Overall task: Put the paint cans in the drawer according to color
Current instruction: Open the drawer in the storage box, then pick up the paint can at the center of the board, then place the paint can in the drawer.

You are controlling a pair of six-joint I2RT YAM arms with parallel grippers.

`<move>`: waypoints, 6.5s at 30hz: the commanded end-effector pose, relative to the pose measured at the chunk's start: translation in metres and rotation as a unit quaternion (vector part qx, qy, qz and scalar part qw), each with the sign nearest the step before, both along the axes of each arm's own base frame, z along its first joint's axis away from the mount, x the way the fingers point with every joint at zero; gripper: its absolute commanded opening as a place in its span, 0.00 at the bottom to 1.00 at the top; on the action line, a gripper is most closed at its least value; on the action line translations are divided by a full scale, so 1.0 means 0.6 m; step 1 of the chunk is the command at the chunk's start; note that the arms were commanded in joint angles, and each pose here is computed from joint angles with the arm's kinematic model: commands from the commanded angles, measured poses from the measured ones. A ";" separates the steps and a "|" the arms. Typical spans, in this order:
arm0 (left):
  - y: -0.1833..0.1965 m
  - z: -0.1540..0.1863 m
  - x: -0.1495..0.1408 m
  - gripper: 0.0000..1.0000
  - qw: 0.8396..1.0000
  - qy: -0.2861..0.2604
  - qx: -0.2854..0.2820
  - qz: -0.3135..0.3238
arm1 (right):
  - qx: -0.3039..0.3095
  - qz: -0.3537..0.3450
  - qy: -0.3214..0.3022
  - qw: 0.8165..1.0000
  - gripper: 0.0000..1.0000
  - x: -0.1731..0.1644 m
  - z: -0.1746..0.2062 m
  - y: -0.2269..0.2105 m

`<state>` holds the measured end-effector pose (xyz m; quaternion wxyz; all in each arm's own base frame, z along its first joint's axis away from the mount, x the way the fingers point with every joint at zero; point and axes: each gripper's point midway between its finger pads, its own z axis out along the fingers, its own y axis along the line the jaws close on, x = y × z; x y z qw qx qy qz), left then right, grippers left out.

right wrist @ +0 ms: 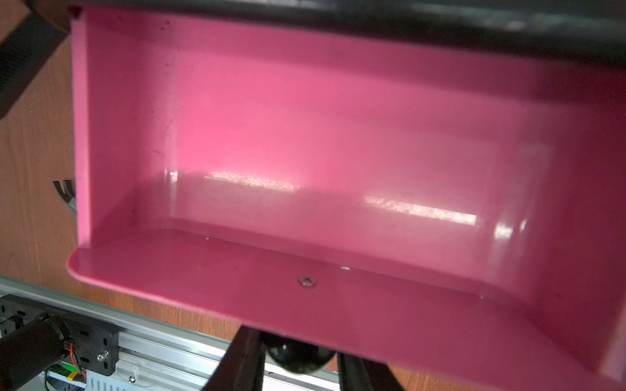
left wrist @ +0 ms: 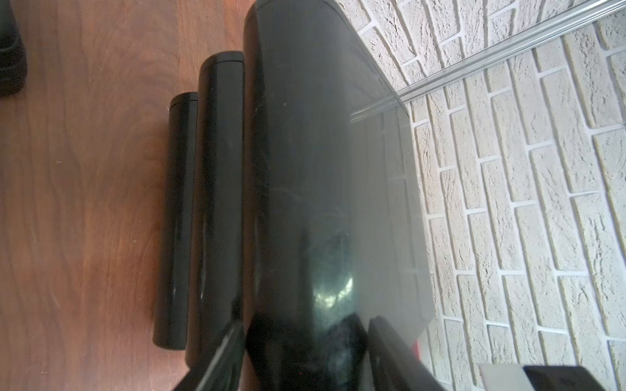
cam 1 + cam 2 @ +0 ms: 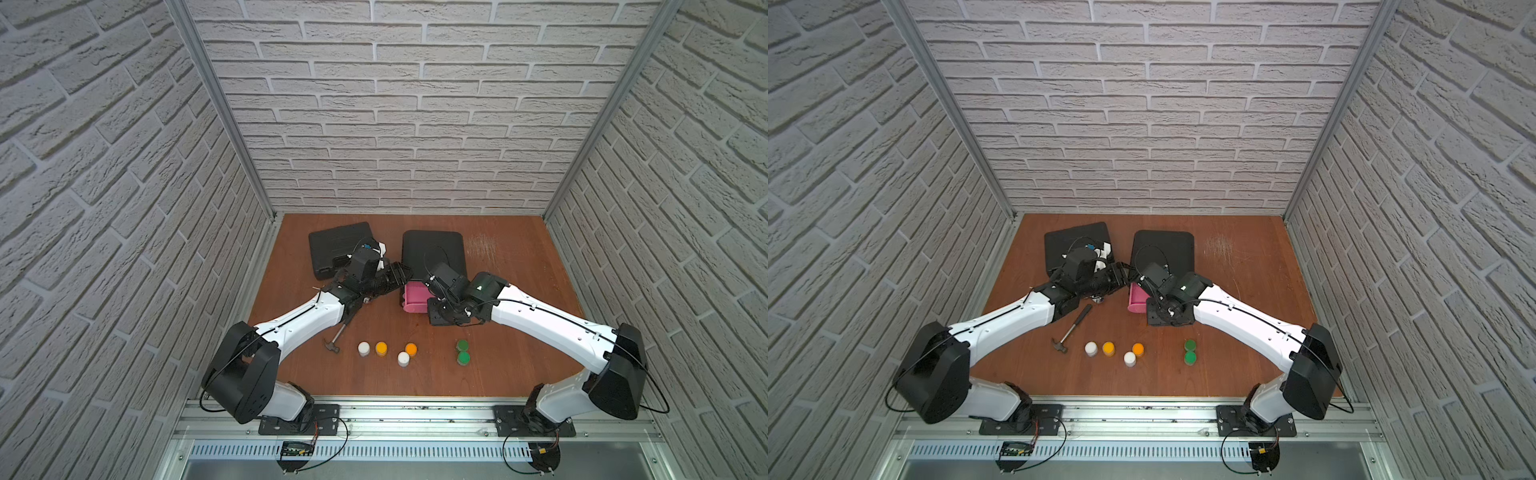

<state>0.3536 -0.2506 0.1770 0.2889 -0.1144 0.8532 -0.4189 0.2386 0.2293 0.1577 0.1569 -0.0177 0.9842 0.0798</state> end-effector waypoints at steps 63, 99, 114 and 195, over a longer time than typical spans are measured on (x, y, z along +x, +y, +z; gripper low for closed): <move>0.146 0.014 -0.038 0.66 0.986 -0.008 0.087 0.141 | -0.092 -0.037 0.087 0.991 0.50 -0.101 -0.207 -0.132; 0.139 0.009 -0.036 0.64 0.988 -0.006 0.081 0.133 | -0.092 -0.022 0.107 0.990 0.24 -0.118 -0.199 -0.140; 0.134 -0.012 -0.037 0.64 0.990 0.013 0.082 0.118 | -0.088 0.040 0.069 0.993 0.16 -0.164 -0.014 -0.191; 0.073 0.002 -0.098 0.74 0.997 0.043 0.050 -0.039 | -0.100 0.000 -0.019 0.995 0.61 -0.033 0.134 -0.209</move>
